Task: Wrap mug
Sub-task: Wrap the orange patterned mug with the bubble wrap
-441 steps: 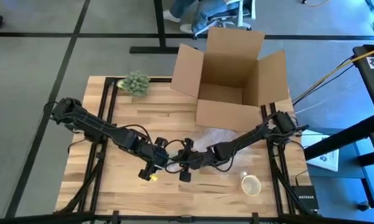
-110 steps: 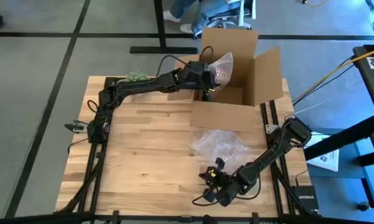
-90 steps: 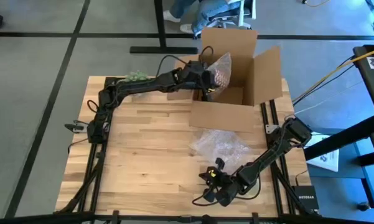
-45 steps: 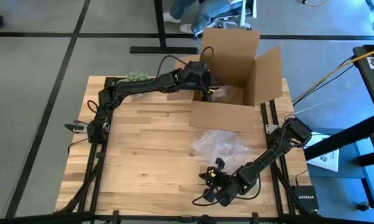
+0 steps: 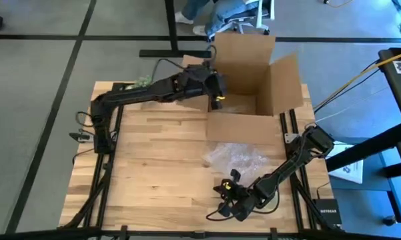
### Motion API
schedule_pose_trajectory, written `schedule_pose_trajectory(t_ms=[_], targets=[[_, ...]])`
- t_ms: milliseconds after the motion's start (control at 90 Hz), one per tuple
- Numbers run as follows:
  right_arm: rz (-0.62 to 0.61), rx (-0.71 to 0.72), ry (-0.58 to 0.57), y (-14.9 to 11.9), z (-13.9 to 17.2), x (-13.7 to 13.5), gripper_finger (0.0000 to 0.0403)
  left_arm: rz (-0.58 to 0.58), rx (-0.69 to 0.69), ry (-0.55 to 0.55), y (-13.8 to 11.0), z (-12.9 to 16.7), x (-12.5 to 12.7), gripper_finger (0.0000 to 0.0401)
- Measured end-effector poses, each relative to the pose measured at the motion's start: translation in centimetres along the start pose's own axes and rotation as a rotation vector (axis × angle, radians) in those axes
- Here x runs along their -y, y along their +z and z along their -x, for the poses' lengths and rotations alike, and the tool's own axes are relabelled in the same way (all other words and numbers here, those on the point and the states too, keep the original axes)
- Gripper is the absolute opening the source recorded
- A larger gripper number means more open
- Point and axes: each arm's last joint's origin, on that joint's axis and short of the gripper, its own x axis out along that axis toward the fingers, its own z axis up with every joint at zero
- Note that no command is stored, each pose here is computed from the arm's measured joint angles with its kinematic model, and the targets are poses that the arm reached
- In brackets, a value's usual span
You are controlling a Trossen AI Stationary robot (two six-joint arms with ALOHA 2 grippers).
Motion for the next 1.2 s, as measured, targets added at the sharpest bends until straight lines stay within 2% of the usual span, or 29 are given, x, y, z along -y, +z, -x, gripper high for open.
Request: schedule_pose_trajectory(t_ms=[178,311,389,467,567,722,822,922,1067,1200], targets=[[0.001,0.000,0.001,0.1,0.1,0.0,0.0001,0.028,0.033,-0.044,4.0,8.2,-0.4,0.0184],[-0.007,-0.004,0.013,0.2,0.2,-0.1,0.0001,0.132,-0.007,-0.169,5.1,14.0,0.4,0.0184],[-0.017,-0.017,0.028,0.2,0.2,-0.1,0.0001,0.200,-0.120,-0.275,4.5,16.8,1.6,0.0184],[-0.015,-0.034,0.037,0.4,0.0,0.0,0.0001,0.214,-0.269,-0.372,3.5,19.1,3.3,0.0184],[0.006,-0.068,0.048,0.6,-0.2,0.2,0.0001,0.217,-0.431,-0.424,2.2,20.8,6.3,0.0184],[0.042,-0.136,0.064,1.5,0.3,0.4,0.0012,0.199,-0.558,-0.406,-0.3,22.7,12.0,0.0184],[0.087,-0.154,0.057,2.7,1.8,0.3,0.0041,0.183,-0.601,-0.407,-2.9,22.9,15.7,0.0184],[0.143,-0.192,0.010,3.8,3.3,0.9,0.0081,0.218,-0.606,-0.411,-5.7,22.2,18.8,0.0184],[0.162,-0.222,-0.096,5.2,5.0,2.3,0.0137,0.305,-0.560,-0.454,-9.6,20.3,21.8,0.0184],[0.117,-0.262,-0.182,5.5,5.0,3.6,0.0173,0.405,-0.467,-0.441,-12.6,17.8,22.6,0.0184]])
